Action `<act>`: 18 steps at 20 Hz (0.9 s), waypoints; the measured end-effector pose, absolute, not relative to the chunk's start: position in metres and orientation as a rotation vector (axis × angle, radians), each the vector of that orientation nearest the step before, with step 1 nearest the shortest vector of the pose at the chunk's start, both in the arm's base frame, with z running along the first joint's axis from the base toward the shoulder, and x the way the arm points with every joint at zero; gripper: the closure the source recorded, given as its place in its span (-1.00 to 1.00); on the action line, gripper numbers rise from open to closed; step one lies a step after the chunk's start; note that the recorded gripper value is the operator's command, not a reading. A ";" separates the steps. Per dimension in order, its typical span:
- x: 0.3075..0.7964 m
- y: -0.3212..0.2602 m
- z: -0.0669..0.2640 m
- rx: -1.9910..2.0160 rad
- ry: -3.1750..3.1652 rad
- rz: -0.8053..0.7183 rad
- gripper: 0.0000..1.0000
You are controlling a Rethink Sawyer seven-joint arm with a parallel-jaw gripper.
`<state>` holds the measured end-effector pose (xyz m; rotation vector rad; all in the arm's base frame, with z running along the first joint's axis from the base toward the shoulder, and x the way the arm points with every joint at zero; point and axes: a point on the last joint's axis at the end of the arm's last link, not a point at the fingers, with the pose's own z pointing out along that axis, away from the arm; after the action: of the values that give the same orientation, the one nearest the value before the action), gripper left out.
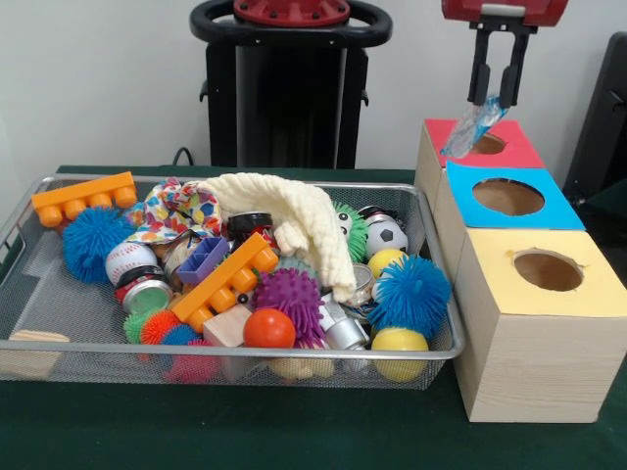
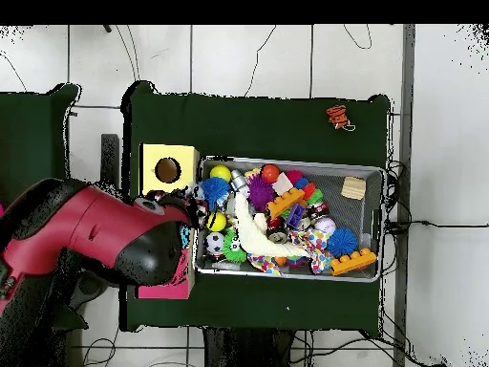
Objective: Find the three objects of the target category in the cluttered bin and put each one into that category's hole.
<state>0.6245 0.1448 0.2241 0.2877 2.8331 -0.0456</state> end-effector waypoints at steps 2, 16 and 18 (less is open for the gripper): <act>0.624 0.147 0.222 0.282 2.832 -0.049 1.00; 0.622 0.150 0.203 0.270 2.846 -0.065 1.00; 0.623 0.150 0.201 0.271 2.840 -0.068 1.00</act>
<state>0.6228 0.1497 0.2012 0.2708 2.8404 -0.0678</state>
